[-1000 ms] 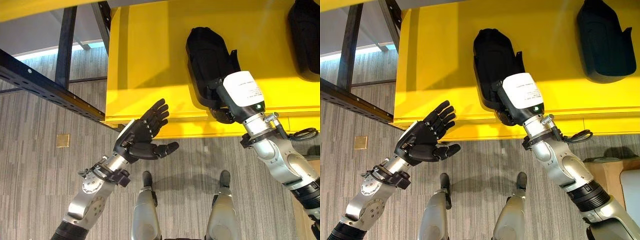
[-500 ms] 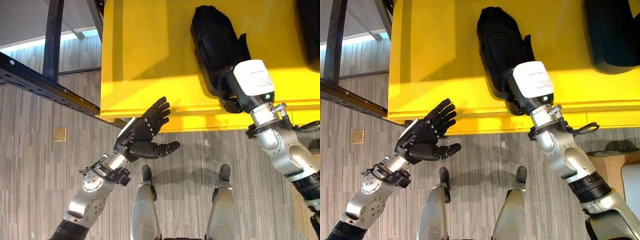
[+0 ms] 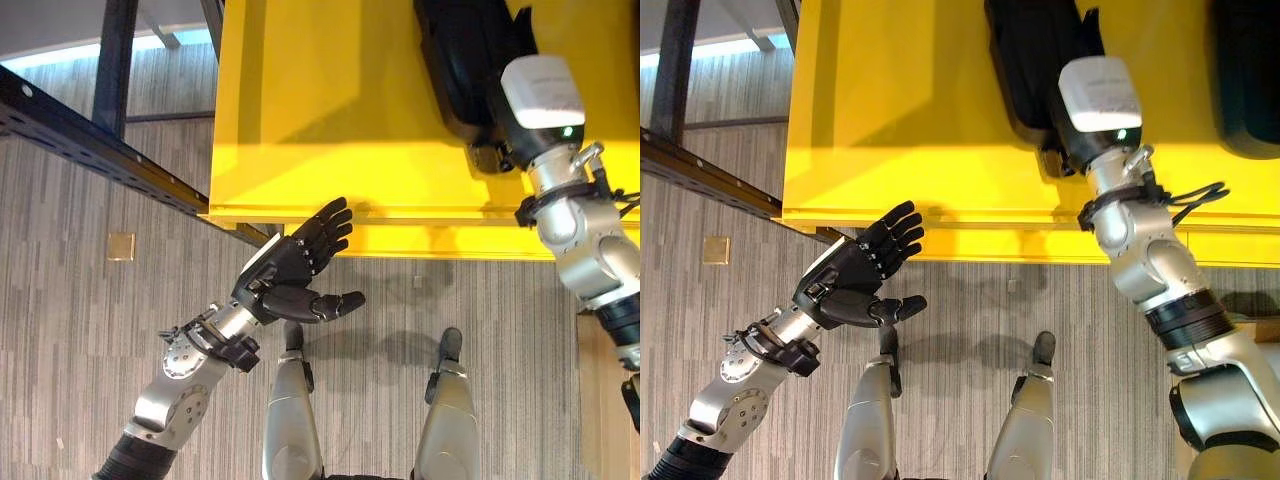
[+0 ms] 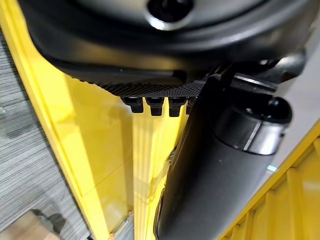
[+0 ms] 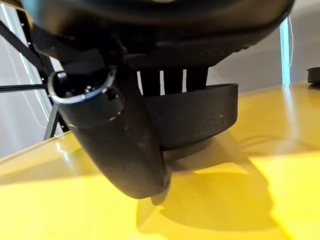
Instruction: Move parts from the plastic box to the shelf.
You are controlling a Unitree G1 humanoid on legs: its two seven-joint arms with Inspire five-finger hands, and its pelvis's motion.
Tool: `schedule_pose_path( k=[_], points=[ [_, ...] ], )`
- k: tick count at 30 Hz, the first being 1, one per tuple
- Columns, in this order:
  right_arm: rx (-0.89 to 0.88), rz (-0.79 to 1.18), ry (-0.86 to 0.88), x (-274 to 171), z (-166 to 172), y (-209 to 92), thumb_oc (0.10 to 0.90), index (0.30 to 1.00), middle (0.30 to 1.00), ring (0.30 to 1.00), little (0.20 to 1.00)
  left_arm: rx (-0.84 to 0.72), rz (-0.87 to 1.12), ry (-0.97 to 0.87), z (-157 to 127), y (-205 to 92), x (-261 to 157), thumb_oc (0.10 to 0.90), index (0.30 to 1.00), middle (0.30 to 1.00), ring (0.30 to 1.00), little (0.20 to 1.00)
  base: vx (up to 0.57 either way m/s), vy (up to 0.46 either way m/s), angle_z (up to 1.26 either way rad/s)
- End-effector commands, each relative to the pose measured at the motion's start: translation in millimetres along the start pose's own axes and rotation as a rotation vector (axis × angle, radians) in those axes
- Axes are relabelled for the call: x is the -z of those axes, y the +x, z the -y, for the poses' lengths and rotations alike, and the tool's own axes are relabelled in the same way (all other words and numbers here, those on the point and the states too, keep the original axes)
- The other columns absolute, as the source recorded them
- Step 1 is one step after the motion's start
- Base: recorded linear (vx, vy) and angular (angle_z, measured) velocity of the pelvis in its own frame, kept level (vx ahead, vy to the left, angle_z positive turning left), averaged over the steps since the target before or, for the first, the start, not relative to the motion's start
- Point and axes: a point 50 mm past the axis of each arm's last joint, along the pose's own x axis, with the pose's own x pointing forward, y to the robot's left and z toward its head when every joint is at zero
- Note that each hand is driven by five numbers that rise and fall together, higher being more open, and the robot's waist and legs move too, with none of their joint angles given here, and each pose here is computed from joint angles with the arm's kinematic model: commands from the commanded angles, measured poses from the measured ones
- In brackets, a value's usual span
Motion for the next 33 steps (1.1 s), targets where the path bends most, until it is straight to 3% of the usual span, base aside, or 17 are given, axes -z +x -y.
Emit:
schedule_pose_path(
  k=[1, 10, 20, 33],
  points=[
    [0.240, -0.104, -0.055, 15.3, 69.3, 31.8, 0.400, 0.300, 0.300, 0.300, 0.300, 0.143, 0.175, 0.132, 19.8, 7.0, -41.7, 0.900, 1.000, 1.000, 1.000, 1.000, -0.06, -0.040, 0.00],
    [0.278, -0.207, -0.049, 30.7, 74.2, 30.4, 0.400, 0.300, 0.300, 0.300, 0.300, 0.160, 0.176, 0.125, 23.3, 9.6, -39.7, 0.900, 1.000, 1.000, 1.000, 1.000, -0.02, -0.013, 0.01],
    [0.249, -0.385, -0.029, 53.4, 56.2, 14.8, 0.400, 0.300, 0.300, 0.300, 0.300, 0.118, 0.161, 0.099, 18.7, 10.3, -36.4, 0.900, 1.000, 1.000, 1.000, 1.000, 0.04, 0.030, -0.02],
    [0.221, -0.400, -0.035, 56.6, 50.5, 9.4, 0.400, 0.300, 0.300, 0.300, 0.300, 0.111, 0.154, 0.107, 14.8, 9.5, -38.0, 0.900, 1.000, 1.000, 1.000, 1.000, 0.01, 0.009, 0.01]
  ],
)
